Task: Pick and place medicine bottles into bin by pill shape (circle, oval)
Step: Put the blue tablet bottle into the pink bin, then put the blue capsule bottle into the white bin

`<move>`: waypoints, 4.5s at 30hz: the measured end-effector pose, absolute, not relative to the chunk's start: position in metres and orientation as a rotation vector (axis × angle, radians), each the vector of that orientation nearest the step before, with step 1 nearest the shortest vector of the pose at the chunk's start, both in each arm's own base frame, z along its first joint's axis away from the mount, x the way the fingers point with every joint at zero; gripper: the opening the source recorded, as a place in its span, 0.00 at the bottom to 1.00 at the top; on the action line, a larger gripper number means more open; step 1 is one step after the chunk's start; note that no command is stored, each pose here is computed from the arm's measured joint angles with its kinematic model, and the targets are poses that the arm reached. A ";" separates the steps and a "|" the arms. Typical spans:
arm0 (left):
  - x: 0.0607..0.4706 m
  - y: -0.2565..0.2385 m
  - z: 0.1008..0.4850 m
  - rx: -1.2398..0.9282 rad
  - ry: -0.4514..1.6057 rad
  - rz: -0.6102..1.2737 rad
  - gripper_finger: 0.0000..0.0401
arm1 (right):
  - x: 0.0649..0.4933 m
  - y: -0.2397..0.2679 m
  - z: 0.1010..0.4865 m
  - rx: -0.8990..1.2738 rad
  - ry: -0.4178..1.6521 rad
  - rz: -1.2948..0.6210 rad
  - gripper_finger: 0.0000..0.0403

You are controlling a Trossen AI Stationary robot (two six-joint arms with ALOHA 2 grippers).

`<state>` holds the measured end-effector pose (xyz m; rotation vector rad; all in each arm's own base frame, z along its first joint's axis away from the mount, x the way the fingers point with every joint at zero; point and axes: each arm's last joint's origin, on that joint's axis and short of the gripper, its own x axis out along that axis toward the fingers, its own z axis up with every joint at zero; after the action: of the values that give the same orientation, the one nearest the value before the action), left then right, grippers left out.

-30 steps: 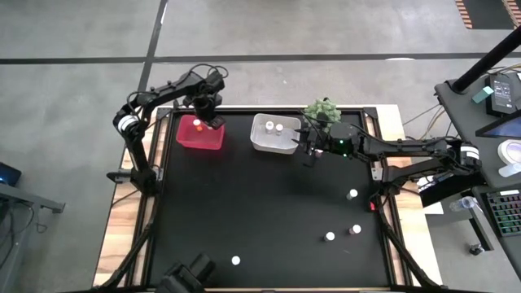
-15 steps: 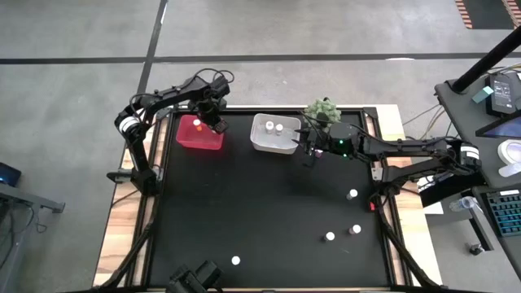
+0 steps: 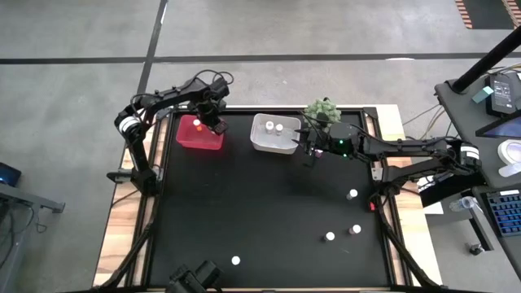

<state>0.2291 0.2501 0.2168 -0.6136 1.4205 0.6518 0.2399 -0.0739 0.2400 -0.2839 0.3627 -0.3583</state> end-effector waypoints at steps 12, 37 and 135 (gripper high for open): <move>0.230 0.253 0.219 -0.583 1.409 0.655 0.40 | 0.240 -0.074 0.240 -0.277 0.361 -0.360 0.36; 0.248 0.083 0.336 -0.135 0.710 0.376 0.42 | 0.240 -0.058 0.241 0.301 0.520 -0.419 0.36; 0.178 0.023 0.273 0.197 0.107 0.178 0.42 | 0.304 -0.100 0.292 0.443 0.779 -0.782 0.29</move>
<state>0.1783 0.0229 0.2732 0.1967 0.1067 0.1785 0.3044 -0.1004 0.2921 0.4432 0.7791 -0.7816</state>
